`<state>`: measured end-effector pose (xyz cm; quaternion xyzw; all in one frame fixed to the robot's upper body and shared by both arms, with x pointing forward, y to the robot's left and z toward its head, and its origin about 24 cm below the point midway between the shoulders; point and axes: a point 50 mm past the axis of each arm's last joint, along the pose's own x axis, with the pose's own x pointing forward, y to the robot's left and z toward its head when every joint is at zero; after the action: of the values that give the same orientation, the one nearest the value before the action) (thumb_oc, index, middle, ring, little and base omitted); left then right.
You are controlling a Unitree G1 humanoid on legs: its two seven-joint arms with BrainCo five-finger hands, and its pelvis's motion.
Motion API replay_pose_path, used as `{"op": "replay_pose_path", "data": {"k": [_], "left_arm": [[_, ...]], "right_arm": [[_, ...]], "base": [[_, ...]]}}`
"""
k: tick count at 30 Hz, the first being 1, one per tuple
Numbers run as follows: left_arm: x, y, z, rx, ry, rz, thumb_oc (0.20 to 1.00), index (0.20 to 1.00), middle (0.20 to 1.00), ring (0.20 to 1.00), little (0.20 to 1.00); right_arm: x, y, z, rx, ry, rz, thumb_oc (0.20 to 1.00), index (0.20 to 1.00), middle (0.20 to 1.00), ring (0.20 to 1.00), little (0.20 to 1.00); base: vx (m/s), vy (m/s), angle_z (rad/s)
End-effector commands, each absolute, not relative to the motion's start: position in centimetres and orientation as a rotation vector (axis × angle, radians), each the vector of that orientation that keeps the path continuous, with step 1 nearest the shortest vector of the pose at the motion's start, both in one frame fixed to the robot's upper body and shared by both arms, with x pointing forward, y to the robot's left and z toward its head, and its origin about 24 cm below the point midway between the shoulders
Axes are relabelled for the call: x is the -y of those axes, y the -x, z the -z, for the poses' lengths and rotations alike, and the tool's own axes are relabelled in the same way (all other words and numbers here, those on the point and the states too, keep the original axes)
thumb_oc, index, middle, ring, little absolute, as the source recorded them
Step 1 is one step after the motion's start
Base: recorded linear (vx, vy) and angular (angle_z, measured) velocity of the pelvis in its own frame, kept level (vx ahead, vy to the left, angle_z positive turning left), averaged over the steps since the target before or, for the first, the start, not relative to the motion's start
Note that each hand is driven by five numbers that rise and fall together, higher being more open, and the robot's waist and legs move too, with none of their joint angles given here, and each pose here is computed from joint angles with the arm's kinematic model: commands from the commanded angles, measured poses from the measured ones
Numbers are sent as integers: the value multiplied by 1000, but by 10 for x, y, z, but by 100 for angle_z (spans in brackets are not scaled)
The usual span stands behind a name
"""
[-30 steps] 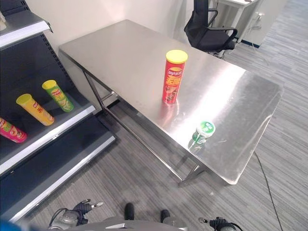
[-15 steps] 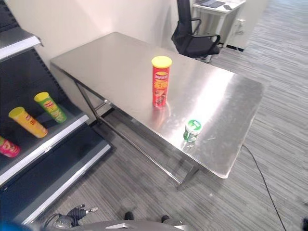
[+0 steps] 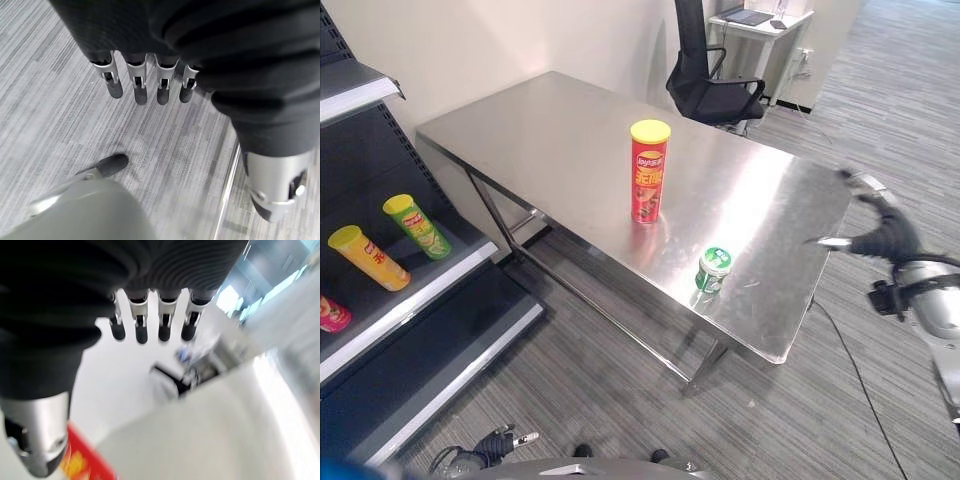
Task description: Put the goods on the table back onto the shelves and tidy them up.
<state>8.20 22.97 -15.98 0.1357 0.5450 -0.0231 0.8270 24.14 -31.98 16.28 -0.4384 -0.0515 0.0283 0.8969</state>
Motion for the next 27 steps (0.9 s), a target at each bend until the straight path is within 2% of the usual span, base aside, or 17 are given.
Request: {"op": "replay_pose_path", "data": {"k": [1, 7, 13, 20, 27], "left_arm": [[-234, -108, 154, -1099, -342, 80, 1000, 1000, 1000, 1000, 1000], [-229, -110, 154, -1083, -331, 85, 1000, 1000, 1000, 1000, 1000], [-220, -118, 150, -1031, -334, 129, 1000, 1000, 1000, 1000, 1000], [-220, -122, 149, -1016, -341, 119, 1000, 1000, 1000, 1000, 1000], [-224, -120, 149, -1023, -340, 97, 1000, 1000, 1000, 1000, 1000]], "right_arm": [[311, -250, -181, 177, 993, -109, 1000, 1000, 1000, 1000, 1000], [298, -244, -175, 184, 992, -196, 1000, 1000, 1000, 1000, 1000], [279, -262, -146, 129, 1058, -280, 1000, 1000, 1000, 1000, 1000], [277, -283, -128, 107, 1151, -190, 1000, 1000, 1000, 1000, 1000], [281, -281, -120, 65, 1148, -183, 1000, 1000, 1000, 1000, 1000]], "base": [[4, -10, 6], [1, -12, 12], [0, -1, 3], [3, -4, 9], [1, -1, 2]]}}
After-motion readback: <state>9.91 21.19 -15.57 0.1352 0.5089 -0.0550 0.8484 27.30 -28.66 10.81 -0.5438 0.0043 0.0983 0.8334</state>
